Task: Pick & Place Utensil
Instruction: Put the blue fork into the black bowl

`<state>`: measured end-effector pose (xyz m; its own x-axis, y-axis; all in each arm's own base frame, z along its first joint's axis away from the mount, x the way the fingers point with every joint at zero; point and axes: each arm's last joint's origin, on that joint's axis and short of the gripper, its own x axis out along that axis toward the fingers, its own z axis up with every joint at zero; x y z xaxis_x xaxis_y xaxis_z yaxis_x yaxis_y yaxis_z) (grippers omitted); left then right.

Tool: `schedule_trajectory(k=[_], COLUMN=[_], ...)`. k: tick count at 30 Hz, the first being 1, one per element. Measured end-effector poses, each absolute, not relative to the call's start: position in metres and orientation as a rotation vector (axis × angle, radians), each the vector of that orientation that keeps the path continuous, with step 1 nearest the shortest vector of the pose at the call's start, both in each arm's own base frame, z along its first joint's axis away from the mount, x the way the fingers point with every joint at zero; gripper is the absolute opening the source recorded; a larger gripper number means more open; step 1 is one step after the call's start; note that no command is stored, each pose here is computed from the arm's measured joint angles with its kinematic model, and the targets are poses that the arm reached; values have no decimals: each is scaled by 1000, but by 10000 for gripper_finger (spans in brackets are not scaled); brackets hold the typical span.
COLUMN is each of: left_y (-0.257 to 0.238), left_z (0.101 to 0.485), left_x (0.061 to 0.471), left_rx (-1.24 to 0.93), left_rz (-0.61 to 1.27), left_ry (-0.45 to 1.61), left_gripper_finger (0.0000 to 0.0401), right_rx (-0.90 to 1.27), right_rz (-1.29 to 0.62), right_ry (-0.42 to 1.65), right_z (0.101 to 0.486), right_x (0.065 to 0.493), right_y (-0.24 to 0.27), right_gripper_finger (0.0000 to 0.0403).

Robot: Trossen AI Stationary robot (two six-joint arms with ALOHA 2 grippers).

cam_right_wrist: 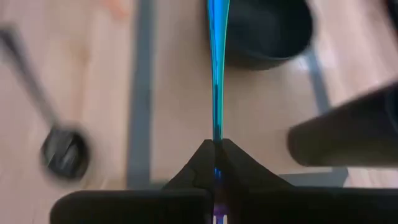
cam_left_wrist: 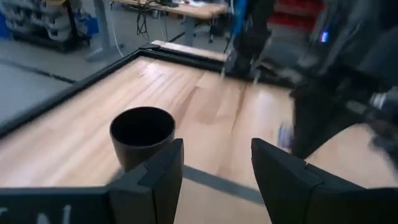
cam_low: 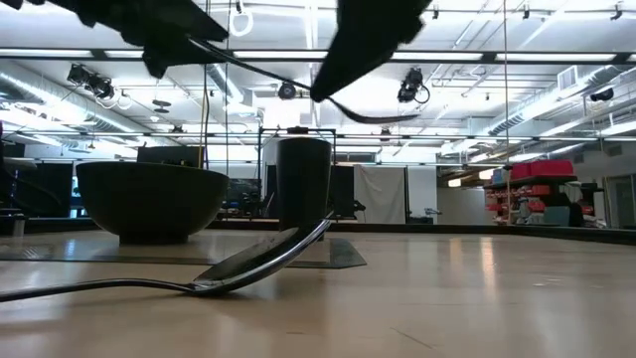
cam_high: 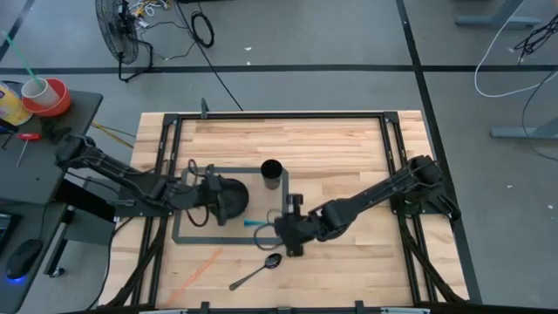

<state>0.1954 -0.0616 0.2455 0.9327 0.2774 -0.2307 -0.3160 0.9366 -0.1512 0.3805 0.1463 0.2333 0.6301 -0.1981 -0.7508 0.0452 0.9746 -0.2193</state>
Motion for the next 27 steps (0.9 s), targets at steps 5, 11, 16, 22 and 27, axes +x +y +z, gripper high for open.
schedule_trajectory(k=[5, 11, 16, 22, 27], left_y=[-44, -34, -30, -33, -36], left_z=[232, 205, 194, 207, 213], left_x=[170, 149, 146, 157, 172], left_rx=[-461, -748, -788, -737, -691], left_rz=[350, 314, 398, 436, 460], left_ry=[77, -178, -243, -254, -230], left_gripper_finger=[193, 193, 193, 193, 193], right_rx=[-6, 61, 86, 98, 114], right_rz=[-316, -441, -484, -519, -533], right_ry=[772, 647, 617, 615, 602], right_z=[233, 234, 234, 234, 235], right_x=[396, 411, 419, 422, 423], right_y=[128, 108, 91, 76, 71], right_gripper_finger=[11, 11, 11, 11, 11])
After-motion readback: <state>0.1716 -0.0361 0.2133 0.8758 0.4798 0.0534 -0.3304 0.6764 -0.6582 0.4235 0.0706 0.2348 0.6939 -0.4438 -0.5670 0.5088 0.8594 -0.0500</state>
